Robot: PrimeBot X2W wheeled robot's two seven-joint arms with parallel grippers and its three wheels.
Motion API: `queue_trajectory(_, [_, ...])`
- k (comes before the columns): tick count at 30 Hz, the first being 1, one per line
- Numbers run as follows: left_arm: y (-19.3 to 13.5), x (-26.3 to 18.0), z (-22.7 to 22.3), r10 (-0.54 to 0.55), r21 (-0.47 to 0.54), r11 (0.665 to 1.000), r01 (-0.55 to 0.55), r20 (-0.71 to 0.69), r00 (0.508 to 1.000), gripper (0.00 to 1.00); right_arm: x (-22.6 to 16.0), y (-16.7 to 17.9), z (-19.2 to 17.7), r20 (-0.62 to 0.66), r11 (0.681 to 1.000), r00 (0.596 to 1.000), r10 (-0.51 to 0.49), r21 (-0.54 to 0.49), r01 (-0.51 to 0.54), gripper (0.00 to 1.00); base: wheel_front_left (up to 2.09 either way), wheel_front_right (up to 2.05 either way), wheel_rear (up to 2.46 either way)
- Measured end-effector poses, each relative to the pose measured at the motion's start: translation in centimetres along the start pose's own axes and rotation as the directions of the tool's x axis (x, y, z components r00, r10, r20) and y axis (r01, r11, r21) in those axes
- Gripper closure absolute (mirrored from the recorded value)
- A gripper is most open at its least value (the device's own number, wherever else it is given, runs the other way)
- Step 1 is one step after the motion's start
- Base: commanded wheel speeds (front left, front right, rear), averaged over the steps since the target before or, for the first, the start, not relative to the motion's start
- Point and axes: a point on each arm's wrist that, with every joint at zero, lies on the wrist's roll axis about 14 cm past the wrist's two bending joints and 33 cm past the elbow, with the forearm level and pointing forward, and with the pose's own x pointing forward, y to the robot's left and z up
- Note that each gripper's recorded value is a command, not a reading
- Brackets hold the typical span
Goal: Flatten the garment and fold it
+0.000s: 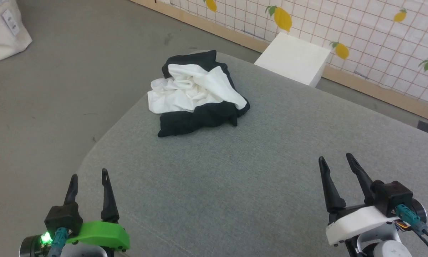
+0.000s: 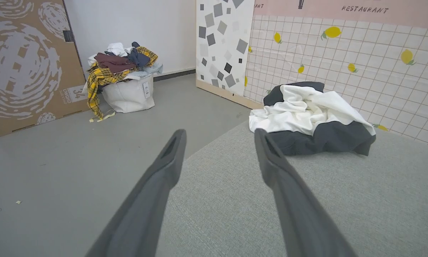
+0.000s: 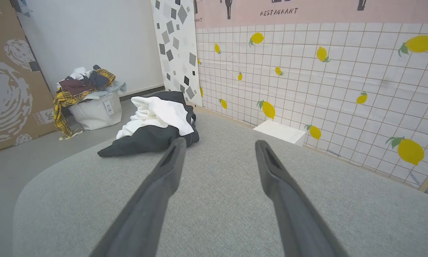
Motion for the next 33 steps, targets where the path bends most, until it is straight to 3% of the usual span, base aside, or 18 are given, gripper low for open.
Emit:
queue_trajectory(10, [0.9,0.3,0.2,0.027,0.003,1.000,-0.027,-0.003,1.000,0.00,1.4,1.0,0.0,0.014,0.999,0.999,0.039,0.020,-0.039,0.00,0.00,0.00,0.00])
queue_trajectory(16, [-0.4,5.0,2.8,-0.013,-0.045,0.999,0.015,0.036,0.999,0.00,2.9,0.4,1.0,0.052,0.999,0.998,0.041,0.014,-0.042,0.00,0.00,0.00,0.00])
queue_trajectory(23, [-6.2,14.1,7.1,-0.148,-0.027,0.989,0.149,0.030,0.989,0.00,4.2,-3.0,0.0,0.057,1.000,0.998,-0.022,0.003,0.022,0.00,0.00,0.00,0.00])
queue_trajectory(27, [-10.0,19.3,5.8,-0.224,0.017,0.974,0.228,-0.130,0.966,0.00,4.1,-5.8,-2.2,0.026,0.996,0.996,-0.081,0.029,0.081,0.00,0.00,0.00,0.00])
queue_trajectory(33, [-16.0,24.7,2.1,-0.281,-0.076,0.959,0.272,-0.344,0.896,0.00,2.7,-10.0,-4.9,-0.005,0.982,0.983,-0.184,0.054,0.184,0.00,0.00,0.00,0.00])
